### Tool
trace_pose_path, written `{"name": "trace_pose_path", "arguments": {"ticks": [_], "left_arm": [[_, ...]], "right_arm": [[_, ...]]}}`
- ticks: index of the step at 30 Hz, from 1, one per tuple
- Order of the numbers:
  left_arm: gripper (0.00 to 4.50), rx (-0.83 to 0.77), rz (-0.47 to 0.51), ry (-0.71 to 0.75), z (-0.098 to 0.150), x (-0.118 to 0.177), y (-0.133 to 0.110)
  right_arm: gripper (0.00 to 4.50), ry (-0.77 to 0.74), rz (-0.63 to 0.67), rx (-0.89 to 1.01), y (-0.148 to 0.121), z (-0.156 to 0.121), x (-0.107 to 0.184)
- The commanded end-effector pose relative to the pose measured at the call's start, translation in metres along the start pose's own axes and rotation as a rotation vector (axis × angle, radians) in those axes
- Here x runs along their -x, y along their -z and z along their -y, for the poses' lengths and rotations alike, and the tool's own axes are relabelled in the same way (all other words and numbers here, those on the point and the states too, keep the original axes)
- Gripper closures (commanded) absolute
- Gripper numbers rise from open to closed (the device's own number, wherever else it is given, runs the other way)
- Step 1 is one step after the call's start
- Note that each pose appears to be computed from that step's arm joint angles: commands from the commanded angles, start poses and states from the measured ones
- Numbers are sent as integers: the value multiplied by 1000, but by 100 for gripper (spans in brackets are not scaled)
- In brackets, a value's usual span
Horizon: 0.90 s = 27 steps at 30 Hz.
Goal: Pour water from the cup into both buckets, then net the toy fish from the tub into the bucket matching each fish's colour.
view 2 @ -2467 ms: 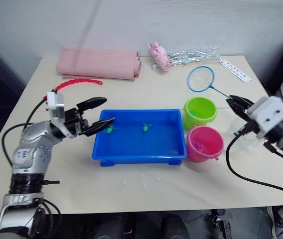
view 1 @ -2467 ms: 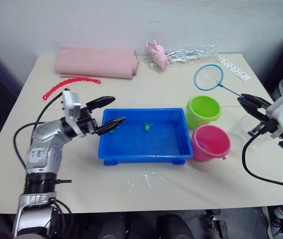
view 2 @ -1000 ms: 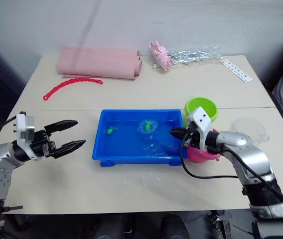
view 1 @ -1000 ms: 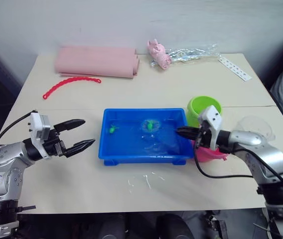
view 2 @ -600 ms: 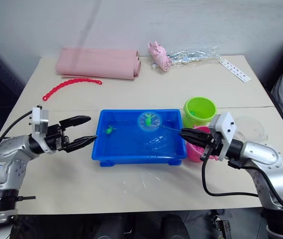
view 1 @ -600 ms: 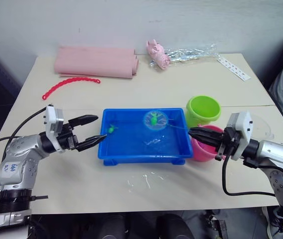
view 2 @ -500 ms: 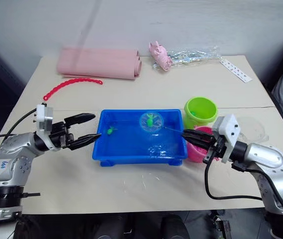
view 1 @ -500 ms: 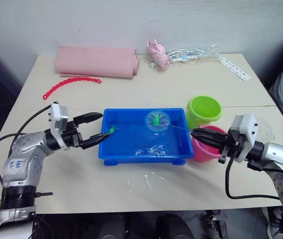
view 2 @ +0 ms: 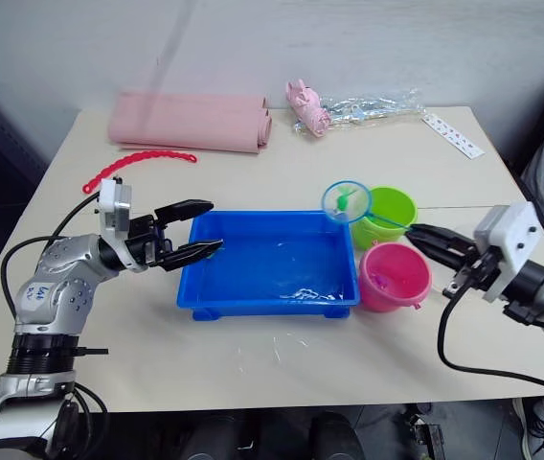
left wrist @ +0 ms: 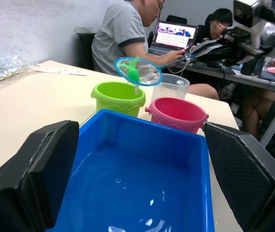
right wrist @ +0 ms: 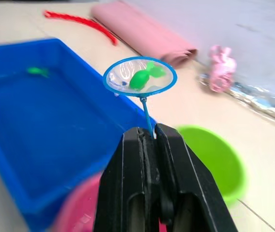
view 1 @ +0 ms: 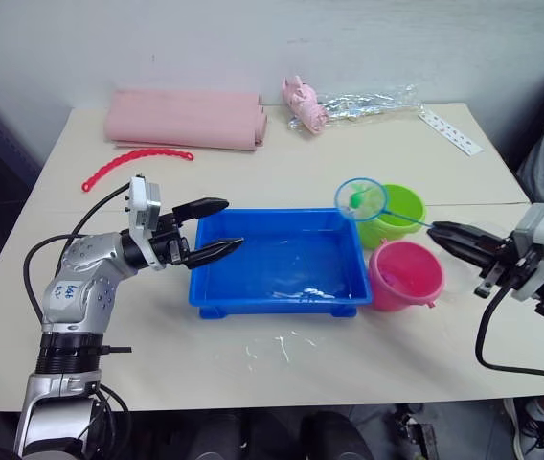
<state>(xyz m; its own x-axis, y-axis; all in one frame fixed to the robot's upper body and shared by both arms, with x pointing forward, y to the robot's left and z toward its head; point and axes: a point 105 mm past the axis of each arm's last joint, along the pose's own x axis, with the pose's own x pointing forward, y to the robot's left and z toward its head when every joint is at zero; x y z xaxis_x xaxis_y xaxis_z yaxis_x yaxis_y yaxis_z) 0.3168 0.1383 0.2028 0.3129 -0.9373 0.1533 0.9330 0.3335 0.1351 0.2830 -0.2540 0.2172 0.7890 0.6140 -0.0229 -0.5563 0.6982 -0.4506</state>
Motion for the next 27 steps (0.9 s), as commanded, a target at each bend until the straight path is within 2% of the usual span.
{"name": "trace_pose_path", "arguments": {"ticks": [1, 4, 8, 15, 21, 27], "left_arm": [[3, -41, 20, 30, 3, -6, -6], [3, -44, 24, 38, 5, -7, -6], [3, -46, 33, 29, 7, -8, -4], [3, -40, 31, 23, 9, -8, -1], [3, -62, 35, 33, 8, -11, 1], [3, -61, 37, 32, 7, -12, 3]], "right_arm": [[450, 109, -38, 127, 2, 31, 9], [450, 119, -98, 190, 10, 40, 10], [450, 128, -219, 410, 20, 50, 11], [450, 99, -292, 755, 19, 51, 7], [450, 53, -296, 1128, 6, 49, 3], [450, 34, -265, 1300, -6, 46, 0]]}}
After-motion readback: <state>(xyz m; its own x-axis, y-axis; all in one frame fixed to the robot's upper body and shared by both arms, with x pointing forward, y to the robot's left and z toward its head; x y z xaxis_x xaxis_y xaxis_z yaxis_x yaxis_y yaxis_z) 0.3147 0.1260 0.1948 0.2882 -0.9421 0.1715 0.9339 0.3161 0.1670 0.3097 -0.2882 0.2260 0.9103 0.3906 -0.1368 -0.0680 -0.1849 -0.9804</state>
